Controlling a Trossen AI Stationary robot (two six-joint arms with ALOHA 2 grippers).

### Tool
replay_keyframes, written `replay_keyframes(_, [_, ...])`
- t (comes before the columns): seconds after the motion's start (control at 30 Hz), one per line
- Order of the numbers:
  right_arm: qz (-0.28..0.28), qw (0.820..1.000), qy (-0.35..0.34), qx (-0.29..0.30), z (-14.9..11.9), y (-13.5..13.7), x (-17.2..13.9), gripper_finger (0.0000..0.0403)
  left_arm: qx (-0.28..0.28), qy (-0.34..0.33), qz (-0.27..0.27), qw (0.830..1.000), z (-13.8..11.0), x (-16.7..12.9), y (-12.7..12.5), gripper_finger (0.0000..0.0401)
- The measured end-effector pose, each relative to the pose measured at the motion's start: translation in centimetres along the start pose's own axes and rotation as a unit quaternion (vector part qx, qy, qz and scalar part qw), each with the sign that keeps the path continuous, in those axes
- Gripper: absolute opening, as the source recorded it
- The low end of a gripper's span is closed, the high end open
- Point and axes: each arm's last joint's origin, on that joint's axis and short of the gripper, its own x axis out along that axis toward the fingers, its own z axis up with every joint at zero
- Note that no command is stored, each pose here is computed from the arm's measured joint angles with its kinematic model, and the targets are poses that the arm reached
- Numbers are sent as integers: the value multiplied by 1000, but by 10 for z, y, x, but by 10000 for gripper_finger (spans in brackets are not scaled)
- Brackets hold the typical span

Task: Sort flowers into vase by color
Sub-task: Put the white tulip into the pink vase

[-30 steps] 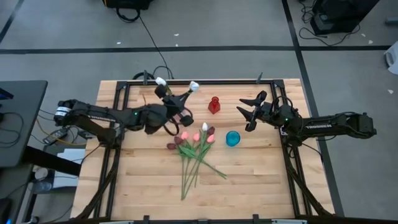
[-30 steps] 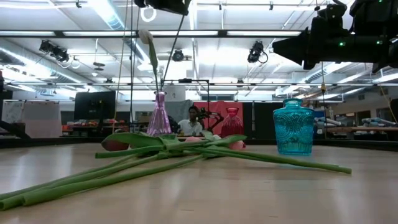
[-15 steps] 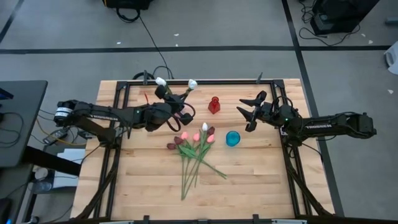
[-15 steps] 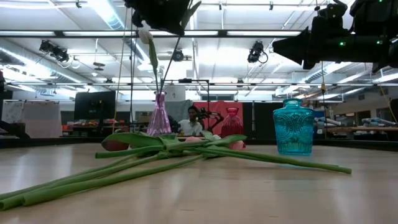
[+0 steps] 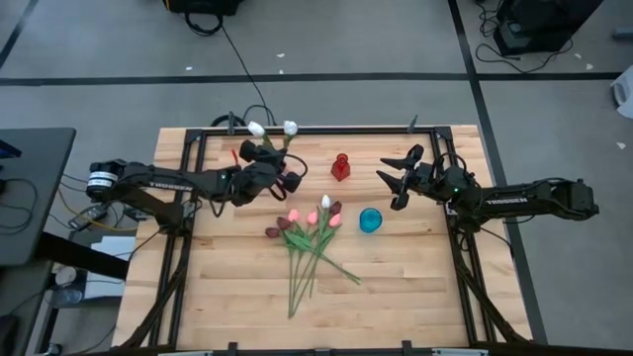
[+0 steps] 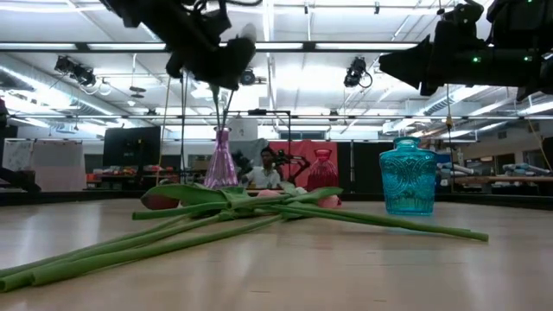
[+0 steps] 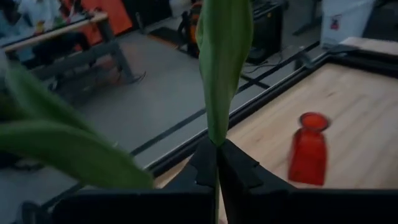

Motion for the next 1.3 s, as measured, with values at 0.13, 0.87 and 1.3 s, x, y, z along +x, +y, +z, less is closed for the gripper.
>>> replay_keyframes(0.13, [1,1000,0,1,0,0,0,187,-15,20,15,1000,-6,4,5,24])
replay_keyframes(0.87, [-1,1000,1,-2,0,0,0,187,41,75,-158,984,-7,-38,1,172])
replay_keyframes(1.3, [-5,1000,6,-3,-1,0,0,187,-71,242,-334,908,-62,-39,-88,172])
